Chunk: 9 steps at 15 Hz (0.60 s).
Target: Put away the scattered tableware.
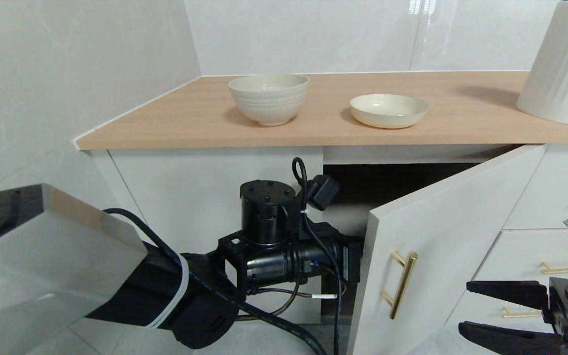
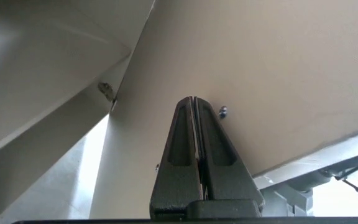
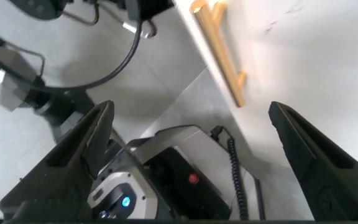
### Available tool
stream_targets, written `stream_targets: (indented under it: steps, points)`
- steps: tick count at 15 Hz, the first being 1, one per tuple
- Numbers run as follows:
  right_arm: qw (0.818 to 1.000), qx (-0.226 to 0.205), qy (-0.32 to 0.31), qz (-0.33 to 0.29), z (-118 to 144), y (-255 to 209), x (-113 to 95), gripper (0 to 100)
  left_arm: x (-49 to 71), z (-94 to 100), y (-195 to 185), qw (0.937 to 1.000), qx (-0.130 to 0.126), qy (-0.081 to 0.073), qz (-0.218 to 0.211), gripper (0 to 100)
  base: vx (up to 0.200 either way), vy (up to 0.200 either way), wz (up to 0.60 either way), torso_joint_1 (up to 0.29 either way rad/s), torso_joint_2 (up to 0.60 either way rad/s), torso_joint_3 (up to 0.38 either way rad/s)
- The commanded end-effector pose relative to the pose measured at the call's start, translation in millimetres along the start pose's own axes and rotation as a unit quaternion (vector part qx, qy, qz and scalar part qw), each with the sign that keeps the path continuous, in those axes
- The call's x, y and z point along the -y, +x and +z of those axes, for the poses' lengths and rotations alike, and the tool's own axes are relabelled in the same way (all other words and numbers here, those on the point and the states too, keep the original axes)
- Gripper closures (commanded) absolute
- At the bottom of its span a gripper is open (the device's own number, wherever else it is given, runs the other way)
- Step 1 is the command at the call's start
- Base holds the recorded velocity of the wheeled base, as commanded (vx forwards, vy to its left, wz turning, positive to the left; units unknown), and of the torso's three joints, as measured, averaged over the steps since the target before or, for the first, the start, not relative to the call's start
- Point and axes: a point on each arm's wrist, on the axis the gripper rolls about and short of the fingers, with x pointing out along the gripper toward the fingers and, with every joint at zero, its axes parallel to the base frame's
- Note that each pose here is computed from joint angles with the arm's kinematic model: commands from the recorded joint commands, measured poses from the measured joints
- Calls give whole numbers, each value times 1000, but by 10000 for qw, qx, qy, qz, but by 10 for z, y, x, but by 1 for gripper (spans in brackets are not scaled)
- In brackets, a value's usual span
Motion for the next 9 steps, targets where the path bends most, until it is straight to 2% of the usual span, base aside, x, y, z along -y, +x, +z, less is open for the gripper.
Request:
stream_targets:
  steps: [1,3,6,9]
  points:
    - [10000,18,-10,-1,6,-2,-3,0,4,30,20,10000,1,-4,-4,100,0,0,0,0,0,0]
    - [10000,-22,4,-9,-6,10,6,0,0,62,53,10000,-25,-48,6,100,0,0,0,0,0,0]
    - [10000,-76,33,-12,-16,31,19,0,-58,38,141,10000,-47,-61,24,100,-200,0,0,7,4,-1]
    - [10000,-57,-5,36,-14,24,1,0,-87,22,184,9999,-85,-74,40,100,0,0,0,0,0,0]
